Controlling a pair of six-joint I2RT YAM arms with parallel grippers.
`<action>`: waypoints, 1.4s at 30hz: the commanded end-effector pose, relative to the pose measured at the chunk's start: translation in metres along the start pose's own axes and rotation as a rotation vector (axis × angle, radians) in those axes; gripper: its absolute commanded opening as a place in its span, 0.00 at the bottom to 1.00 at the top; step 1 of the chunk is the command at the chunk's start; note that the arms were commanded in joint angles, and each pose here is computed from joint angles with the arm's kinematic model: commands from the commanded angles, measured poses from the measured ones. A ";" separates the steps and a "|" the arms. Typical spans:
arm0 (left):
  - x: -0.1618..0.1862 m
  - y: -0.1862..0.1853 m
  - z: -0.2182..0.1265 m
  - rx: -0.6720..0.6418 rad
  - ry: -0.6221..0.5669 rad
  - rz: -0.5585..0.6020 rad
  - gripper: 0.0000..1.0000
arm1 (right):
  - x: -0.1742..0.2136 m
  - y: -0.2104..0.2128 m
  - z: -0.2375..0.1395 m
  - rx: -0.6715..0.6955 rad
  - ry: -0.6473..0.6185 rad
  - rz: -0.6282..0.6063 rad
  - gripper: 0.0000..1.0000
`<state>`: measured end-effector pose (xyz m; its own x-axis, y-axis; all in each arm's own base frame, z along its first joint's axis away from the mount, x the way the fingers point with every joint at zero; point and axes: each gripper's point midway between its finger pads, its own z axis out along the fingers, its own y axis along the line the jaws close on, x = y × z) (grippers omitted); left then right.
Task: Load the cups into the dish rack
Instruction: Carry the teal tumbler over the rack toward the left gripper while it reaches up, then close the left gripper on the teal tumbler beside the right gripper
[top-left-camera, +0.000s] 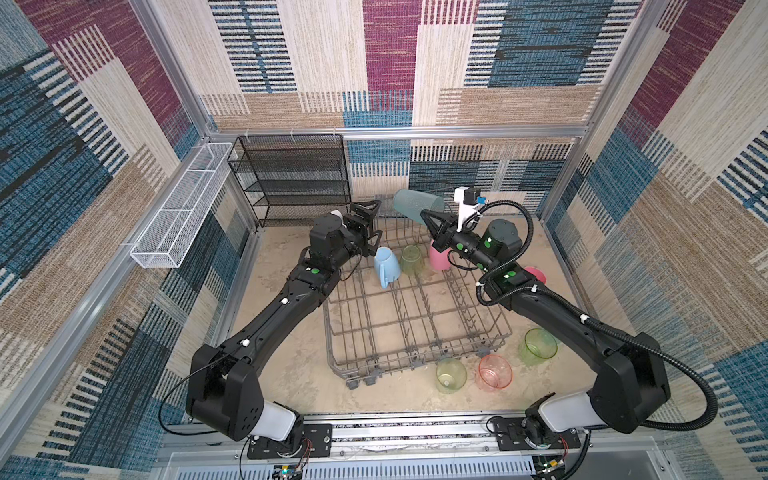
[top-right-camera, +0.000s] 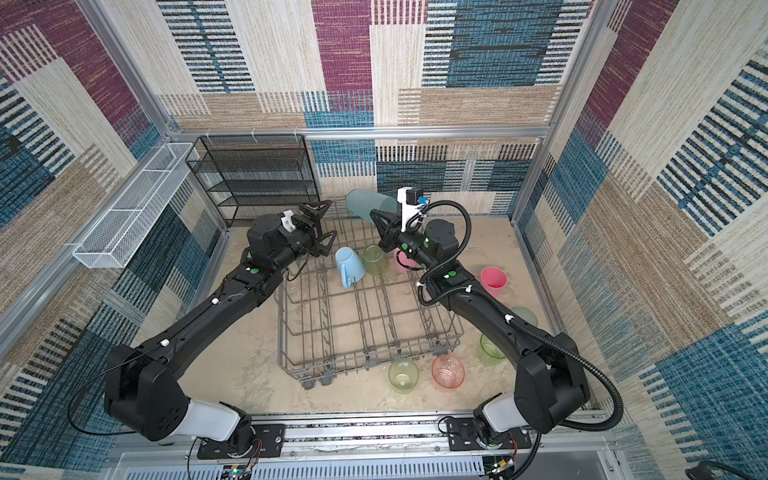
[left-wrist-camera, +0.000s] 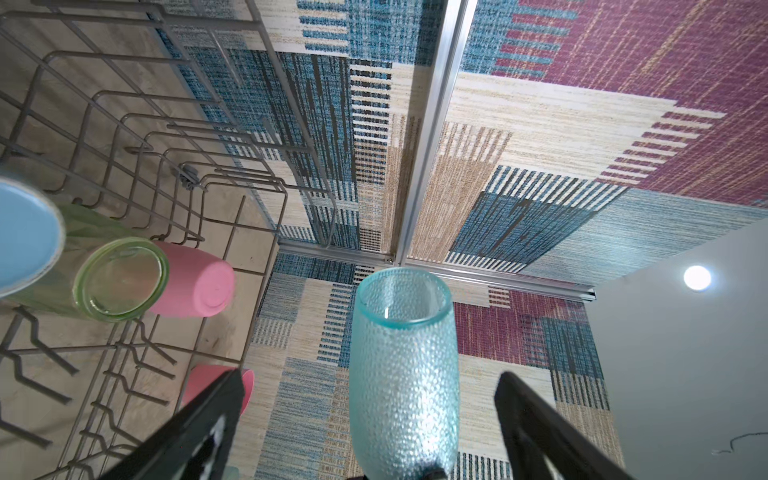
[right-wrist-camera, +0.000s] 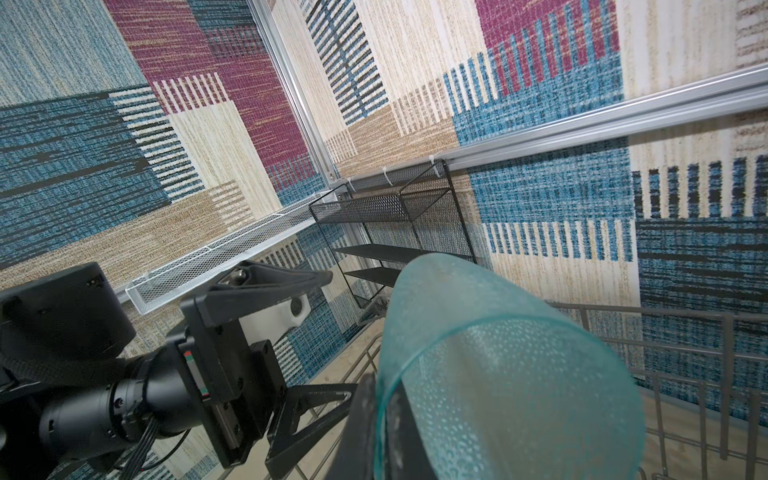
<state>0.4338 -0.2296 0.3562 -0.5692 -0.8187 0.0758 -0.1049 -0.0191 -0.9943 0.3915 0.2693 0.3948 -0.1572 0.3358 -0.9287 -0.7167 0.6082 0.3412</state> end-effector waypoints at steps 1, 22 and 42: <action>0.006 -0.003 0.008 0.000 0.042 -0.008 0.98 | -0.007 0.011 0.000 -0.045 -0.030 -0.026 0.01; 0.050 -0.020 0.047 0.043 0.248 0.040 0.96 | 0.008 0.024 0.005 -0.097 0.025 -0.044 0.00; 0.054 -0.018 0.057 0.104 0.250 0.026 0.67 | 0.013 0.022 0.008 -0.091 0.043 -0.043 0.03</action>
<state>0.4543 -0.3037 0.3641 -0.7450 -0.6625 0.0783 -0.0577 -0.0530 -0.9969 0.3804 0.2903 0.3831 -0.1757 0.2695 -0.9468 -0.7675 0.5649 0.3032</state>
